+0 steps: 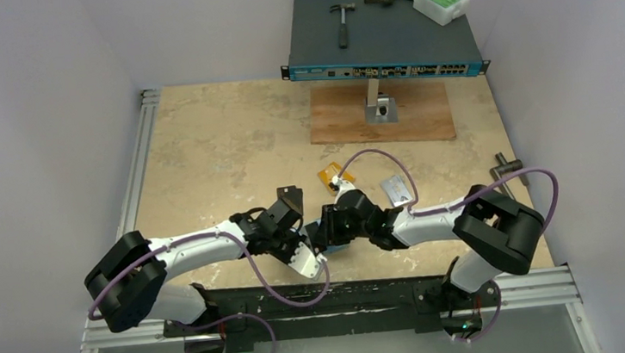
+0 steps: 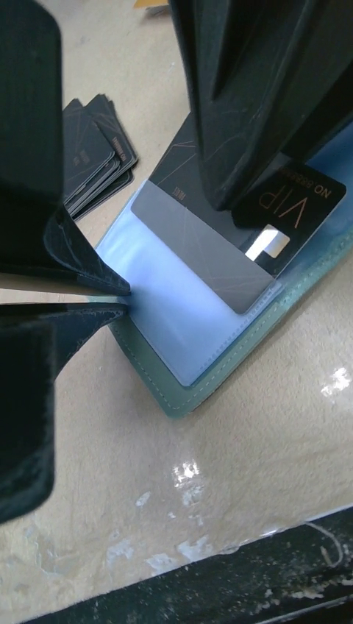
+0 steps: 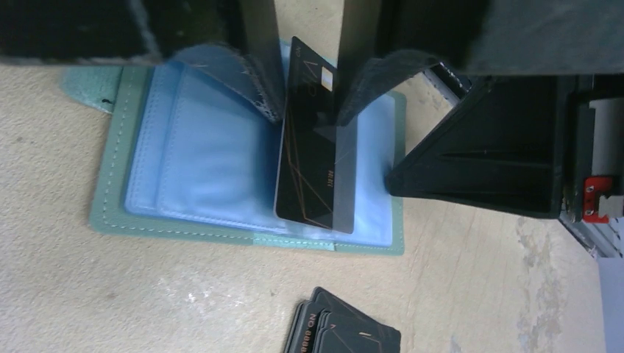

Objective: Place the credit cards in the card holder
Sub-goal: Insert the credit card into the card holder.

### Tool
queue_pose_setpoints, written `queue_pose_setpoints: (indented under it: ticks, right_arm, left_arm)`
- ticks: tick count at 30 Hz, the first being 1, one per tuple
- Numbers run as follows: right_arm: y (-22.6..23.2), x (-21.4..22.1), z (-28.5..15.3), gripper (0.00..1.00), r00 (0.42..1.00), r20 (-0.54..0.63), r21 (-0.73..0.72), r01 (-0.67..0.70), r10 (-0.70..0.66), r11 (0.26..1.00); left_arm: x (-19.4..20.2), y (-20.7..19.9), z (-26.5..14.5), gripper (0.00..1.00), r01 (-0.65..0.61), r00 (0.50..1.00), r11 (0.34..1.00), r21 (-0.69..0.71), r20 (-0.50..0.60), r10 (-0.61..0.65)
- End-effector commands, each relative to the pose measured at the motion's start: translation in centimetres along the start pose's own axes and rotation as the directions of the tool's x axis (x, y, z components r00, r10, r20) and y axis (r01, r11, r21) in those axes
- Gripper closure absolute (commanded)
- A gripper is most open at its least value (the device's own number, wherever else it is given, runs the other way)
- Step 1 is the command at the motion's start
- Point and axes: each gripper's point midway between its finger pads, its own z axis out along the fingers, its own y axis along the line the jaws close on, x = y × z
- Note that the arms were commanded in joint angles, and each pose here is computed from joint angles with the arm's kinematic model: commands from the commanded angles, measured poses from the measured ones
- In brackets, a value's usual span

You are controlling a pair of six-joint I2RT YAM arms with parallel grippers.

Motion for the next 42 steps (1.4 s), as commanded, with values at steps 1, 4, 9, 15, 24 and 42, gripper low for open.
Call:
queue_pose_setpoints:
  ticks: [1, 4, 9, 15, 24, 42]
  right_arm:
    - [-4.7, 3.2, -1.1, 0.63, 0.992, -0.105, 0.202, 0.087, -0.067, 0.975]
    - [-4.3, 2.9, -1.1, 0.55, 0.992, -0.092, 0.209, 0.102, -0.084, 0.972]
    - [-3.6, 2.4, -1.1, 0.52, 0.991, -0.073, 0.217, 0.123, -0.11, 0.968]
    - [-2.5, 2.7, -0.7, 0.5, 0.98, -0.085, 0.236, 0.193, -0.178, 0.952]
    - [-1.4, 3.3, 0.0, 0.48, 0.966, -0.086, 0.252, 0.257, -0.242, 0.933]
    - [2.6, 3.0, 0.3, 0.45, 0.921, -0.023, 0.149, 0.387, -0.389, 0.91]
  left_arm:
    - [0.1, -0.4, -0.5, 0.94, 0.205, 0.979, 0.978, -0.042, -0.01, -0.205]
    - [0.4, -1.4, -0.4, 0.94, 0.22, 0.975, 0.975, -0.045, -0.014, -0.221]
    - [0.5, -1.3, -0.1, 0.94, 0.185, 0.983, 0.98, -0.073, -0.003, -0.186]
    - [0.1, -0.2, 0.0, 0.95, 0.131, 0.991, 0.983, -0.128, 0.026, -0.129]
    - [0.1, -0.8, 1.0, 0.97, 0.037, 0.998, 0.984, -0.173, 0.054, -0.028]
    - [-0.9, 0.3, 0.5, 0.99, 0.021, 0.995, 0.979, -0.203, 0.095, -0.002]
